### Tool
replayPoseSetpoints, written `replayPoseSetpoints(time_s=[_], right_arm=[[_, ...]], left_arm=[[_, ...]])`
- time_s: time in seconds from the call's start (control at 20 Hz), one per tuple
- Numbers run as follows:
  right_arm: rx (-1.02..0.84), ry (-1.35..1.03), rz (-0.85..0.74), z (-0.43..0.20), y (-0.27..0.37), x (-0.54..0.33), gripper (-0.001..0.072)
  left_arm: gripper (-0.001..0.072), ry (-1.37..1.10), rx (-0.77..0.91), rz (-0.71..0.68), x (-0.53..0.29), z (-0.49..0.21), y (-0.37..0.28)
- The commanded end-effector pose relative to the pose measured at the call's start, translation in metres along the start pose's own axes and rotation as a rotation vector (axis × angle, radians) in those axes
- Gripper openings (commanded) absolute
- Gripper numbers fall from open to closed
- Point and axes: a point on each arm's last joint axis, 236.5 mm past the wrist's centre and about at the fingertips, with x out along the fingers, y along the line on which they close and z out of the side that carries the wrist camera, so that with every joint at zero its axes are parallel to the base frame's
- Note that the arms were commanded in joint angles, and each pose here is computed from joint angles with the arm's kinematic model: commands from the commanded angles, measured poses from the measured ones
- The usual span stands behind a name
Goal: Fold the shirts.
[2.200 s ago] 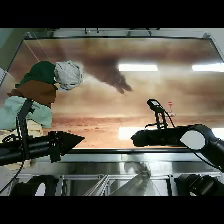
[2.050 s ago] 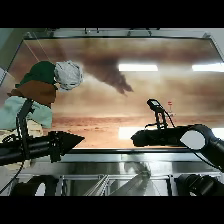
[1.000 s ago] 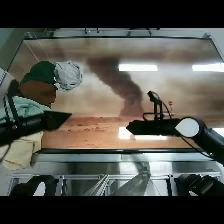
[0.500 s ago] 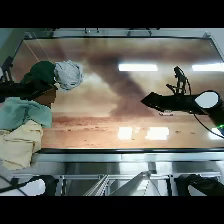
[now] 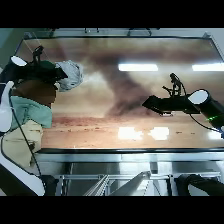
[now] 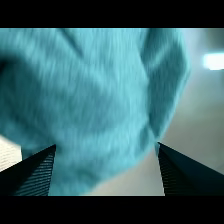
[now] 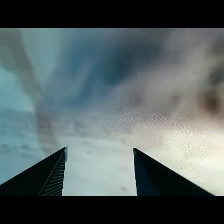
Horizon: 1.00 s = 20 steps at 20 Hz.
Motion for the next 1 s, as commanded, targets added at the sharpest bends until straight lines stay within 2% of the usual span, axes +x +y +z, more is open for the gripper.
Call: replayPoseSetpoints(time_s=[0.0, 0.1, 0.15, 0.2, 0.25, 0.3, 0.35, 0.5, 0.6, 0.7, 0.9, 0.95], right_arm=[[0.008, 0.012, -0.004, -0.002, -0.003, 0.004, 0.0467], [0.008, 0.012, -0.004, -0.002, -0.003, 0.004, 0.0462], [0.008, 0.012, -0.004, -0.002, -0.003, 0.004, 0.0461], [0.008, 0.012, -0.005, -0.002, -0.003, 0.004, 0.0459], [0.008, 0.011, -0.004, -0.001, -0.003, 0.003, 0.0418], [0.006, 0.008, -0.004, -0.001, -0.003, 0.003, 0.0207], [-0.007, 0.003, -0.002, 0.001, -0.002, 0.001, 0.0031], [-0.029, -0.064, 0.005, 0.021, -0.003, -0.023, 0.0022], [-0.070, -0.122, 0.018, 0.042, 0.000, -0.056, 0.0022], [-0.070, -0.192, 0.024, 0.060, 0.002, -0.097, 0.0022], [-0.061, -0.263, 0.016, 0.063, -0.002, -0.148, 0.0030], [-0.059, -0.243, 0.016, 0.057, -0.004, -0.152, 0.0069]], left_arm=[[0.0709, -0.035, 0.030, 0.088, 0.031, 0.026, 0.014], [0.0703, 0.051, 0.025, 0.111, 0.046, 0.009, 0.025], [0.0546, 0.095, 0.012, 0.080, 0.049, -0.002, 0.020], [0.0155, 0.112, 0.000, 0.045, 0.046, -0.005, 0.010], [0.0012, 0.095, -0.008, -0.011, 0.039, 0.000, -0.008], [0.0012, 0.054, -0.005, -0.098, 0.025, 0.012, -0.036], [0.0012, 0.009, 0.023, -0.214, 0.004, 0.025, -0.072], [0.0013, -0.148, 0.121, -0.748, -0.122, 0.060, -0.232], [0.0017, -0.175, 0.221, -1.014, -0.209, 0.047, -0.317], [0.0018, -0.137, 0.331, -1.027, -0.239, 0.021, -0.361], [0.0019, 0.073, 0.389, -0.726, -0.188, -0.032, -0.370], [0.0036, 0.129, 0.388, -0.678, -0.171, -0.047, -0.368]])
